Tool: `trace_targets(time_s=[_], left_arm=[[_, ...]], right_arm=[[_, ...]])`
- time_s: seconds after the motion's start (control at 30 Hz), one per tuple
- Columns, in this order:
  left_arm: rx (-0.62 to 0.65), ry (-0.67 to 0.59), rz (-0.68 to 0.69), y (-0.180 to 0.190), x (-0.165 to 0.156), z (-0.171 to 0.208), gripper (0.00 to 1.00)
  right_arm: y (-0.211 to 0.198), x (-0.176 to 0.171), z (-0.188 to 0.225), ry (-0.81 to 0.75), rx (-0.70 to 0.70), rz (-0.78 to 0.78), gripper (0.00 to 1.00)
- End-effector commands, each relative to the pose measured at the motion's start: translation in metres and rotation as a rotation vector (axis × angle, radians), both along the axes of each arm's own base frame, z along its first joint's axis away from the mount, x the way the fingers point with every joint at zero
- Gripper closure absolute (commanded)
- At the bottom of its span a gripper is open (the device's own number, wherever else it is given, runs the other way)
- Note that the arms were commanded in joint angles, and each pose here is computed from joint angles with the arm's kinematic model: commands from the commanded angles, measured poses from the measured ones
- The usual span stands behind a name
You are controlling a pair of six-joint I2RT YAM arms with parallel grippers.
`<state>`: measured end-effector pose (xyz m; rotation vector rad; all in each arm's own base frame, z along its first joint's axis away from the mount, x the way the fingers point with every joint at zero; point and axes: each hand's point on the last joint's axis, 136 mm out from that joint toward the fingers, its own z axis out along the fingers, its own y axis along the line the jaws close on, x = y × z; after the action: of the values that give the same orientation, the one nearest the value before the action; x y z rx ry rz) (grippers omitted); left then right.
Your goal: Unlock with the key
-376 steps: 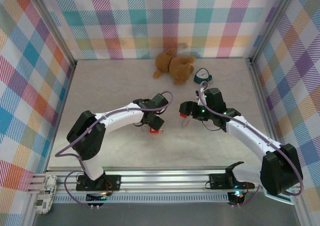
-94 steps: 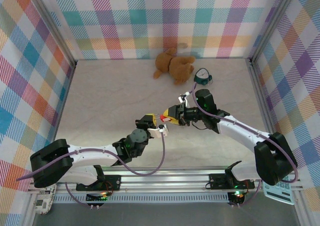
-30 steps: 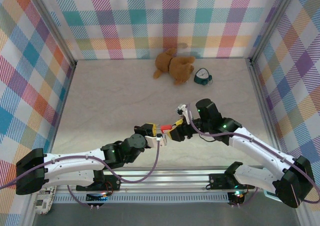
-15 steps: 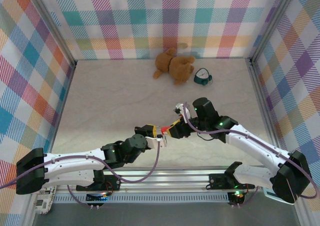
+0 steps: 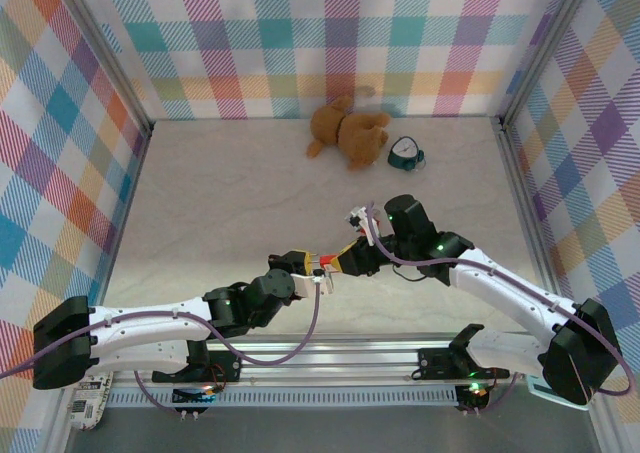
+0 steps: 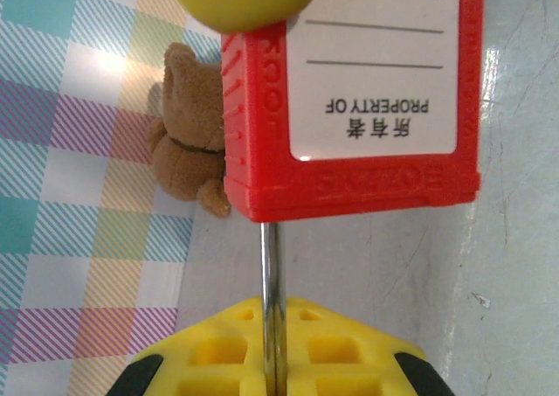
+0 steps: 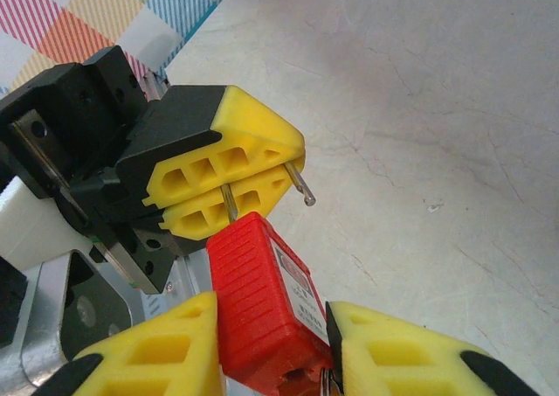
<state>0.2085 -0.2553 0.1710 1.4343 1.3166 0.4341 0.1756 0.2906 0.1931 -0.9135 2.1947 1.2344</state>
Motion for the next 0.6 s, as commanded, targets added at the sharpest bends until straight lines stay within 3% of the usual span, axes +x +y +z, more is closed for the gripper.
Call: trace_targets(time_s=[0.0,0.13,0.37,0.57], left_arm=[[-0.118,-0.025,-0.042,-0.017,-0.002,0.030,1.00],[-0.126,-0.011,-0.044,-0.016,-0.004,0.028,1.00],[-0.164,0.006,-0.039,-0.015,-0.003,0.034,1.00],[-0.158,0.027,-0.039,-0.015,-0.004,0.031,1.00]], right_arm=[[0.002,-0.006,-0.006,0.034,0.009,0.011,0.71],[0.002,-0.013,0.002,0.039,0.043,0.038,0.61],[0.005,-0.019,-0.001,0.045,0.039,0.067,0.56],[0.004,-0.015,0.004,0.015,0.043,0.035,0.73]])
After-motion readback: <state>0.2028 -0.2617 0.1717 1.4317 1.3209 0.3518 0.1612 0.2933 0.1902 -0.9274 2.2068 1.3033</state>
